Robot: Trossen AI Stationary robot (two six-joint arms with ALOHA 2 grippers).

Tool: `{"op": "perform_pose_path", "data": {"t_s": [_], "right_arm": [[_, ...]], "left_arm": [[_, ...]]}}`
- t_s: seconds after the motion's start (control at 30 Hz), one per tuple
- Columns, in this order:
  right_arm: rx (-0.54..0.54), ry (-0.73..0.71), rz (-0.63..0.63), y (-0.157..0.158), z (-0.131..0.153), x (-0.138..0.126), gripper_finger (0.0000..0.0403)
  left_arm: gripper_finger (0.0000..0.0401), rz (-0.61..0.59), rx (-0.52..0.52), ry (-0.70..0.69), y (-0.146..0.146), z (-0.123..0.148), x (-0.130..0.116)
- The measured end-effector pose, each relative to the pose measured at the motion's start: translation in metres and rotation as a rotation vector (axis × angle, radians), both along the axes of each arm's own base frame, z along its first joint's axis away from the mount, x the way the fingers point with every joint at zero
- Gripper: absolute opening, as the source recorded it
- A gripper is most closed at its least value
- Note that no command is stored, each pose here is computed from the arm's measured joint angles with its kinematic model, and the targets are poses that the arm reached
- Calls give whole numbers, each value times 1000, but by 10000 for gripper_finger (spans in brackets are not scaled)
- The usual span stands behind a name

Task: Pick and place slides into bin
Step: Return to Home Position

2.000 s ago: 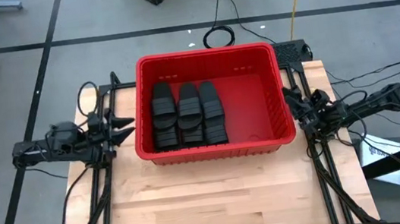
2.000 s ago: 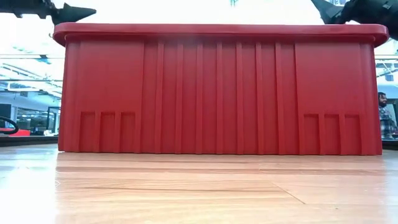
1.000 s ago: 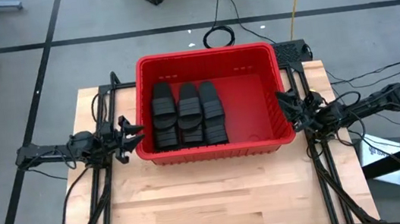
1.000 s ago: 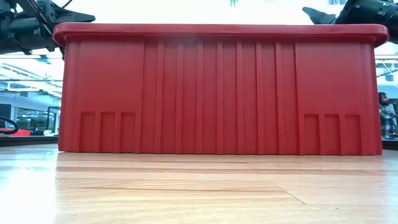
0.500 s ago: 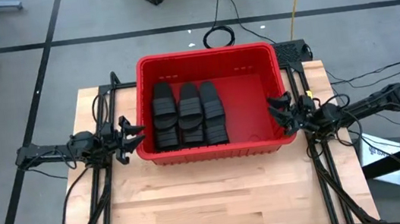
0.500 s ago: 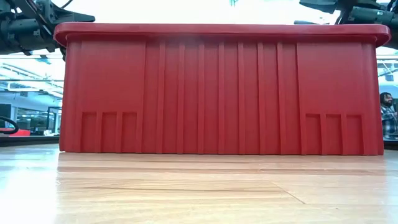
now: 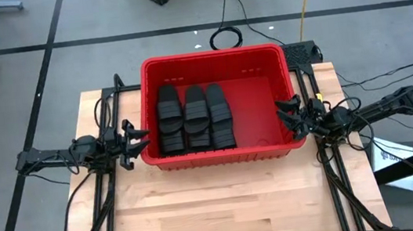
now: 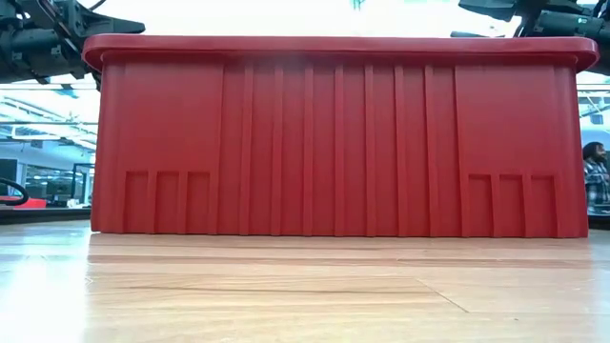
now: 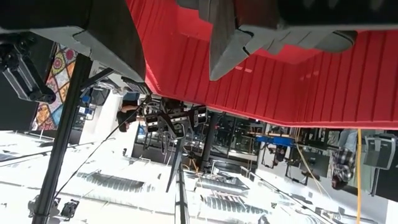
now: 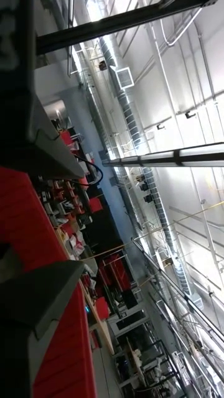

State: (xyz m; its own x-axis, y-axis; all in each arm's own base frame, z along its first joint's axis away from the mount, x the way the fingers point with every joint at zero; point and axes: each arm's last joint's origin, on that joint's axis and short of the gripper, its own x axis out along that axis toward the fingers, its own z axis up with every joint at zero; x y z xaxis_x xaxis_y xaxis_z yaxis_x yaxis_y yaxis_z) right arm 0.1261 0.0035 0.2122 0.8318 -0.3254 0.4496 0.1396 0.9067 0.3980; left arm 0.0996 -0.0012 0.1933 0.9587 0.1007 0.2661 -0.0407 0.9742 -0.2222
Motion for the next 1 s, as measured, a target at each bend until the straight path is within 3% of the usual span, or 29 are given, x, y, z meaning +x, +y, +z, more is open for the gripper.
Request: {"op": "perform_pose_path", "data": {"t_s": [1.0], "right_arm": [[2, 1, -1, 0, 0, 0, 216]], "left_arm": [[184, 1, 2, -8, 0, 1, 0]]}}
